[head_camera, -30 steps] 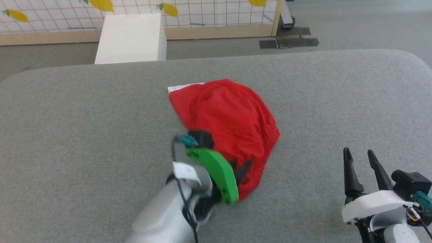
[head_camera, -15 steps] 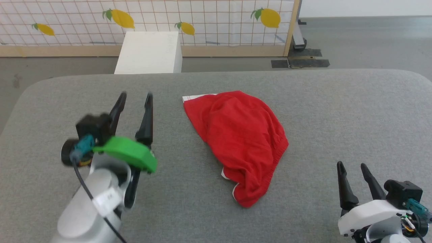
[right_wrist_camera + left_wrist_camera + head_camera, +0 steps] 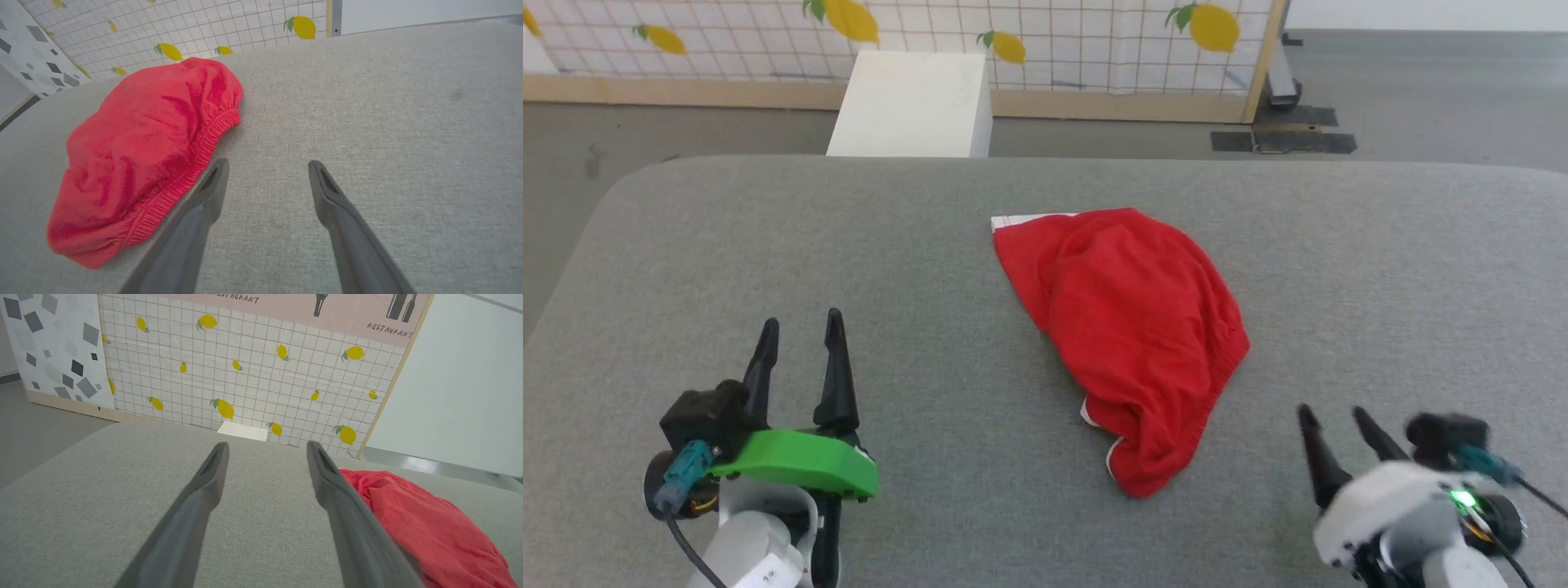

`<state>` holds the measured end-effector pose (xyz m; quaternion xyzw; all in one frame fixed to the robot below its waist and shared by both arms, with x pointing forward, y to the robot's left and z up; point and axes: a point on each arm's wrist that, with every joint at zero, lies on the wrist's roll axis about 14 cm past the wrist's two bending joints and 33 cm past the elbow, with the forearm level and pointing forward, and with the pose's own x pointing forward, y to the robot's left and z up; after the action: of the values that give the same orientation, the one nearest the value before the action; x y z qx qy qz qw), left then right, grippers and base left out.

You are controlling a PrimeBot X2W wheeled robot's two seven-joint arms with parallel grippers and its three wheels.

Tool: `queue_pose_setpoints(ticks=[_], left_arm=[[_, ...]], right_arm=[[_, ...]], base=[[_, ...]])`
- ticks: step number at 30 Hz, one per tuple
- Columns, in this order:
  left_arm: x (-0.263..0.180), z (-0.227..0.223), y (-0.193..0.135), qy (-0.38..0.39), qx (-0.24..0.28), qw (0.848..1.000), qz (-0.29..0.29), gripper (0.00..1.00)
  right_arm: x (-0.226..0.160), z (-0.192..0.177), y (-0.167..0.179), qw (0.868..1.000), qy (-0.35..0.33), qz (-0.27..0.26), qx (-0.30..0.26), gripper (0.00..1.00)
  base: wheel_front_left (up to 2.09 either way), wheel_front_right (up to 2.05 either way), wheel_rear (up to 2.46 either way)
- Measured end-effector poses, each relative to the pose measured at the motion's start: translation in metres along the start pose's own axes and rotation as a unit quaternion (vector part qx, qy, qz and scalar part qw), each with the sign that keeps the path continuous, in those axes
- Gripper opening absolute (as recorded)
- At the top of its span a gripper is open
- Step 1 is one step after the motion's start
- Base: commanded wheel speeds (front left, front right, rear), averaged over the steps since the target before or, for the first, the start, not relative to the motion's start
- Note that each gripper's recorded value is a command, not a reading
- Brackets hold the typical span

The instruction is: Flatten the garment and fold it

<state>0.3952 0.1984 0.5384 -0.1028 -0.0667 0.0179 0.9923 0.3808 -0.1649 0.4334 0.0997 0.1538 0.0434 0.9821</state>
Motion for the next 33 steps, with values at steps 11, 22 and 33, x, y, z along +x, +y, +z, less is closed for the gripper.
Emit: queue_pose_setpoints(ticks=[11, 22, 33], left_arm=[[-0.003, -0.014, 0.002, 0.011, -0.001, 1.000, 0.005, 1.00], [-0.002, -0.031, 0.020, 0.031, -0.007, 0.999, 0.032, 1.00], [0.003, -0.025, 0.001, 0.018, -0.026, 0.999, 0.008, 1.00]], right_arm=[[0.061, -0.030, 0.056, 0.970, 0.208, 0.071, -0.103, 1.00], [0.089, -0.056, 0.090, 0.949, 0.263, 0.119, -0.124, 0.00], [0.068, 0.017, -0.045, 0.983, 0.160, -0.051, -0.076, 0.00]], base=[[0.00, 0.00, 0.00], [0.00, 0.00, 0.00], [0.00, 0.00, 0.00]])
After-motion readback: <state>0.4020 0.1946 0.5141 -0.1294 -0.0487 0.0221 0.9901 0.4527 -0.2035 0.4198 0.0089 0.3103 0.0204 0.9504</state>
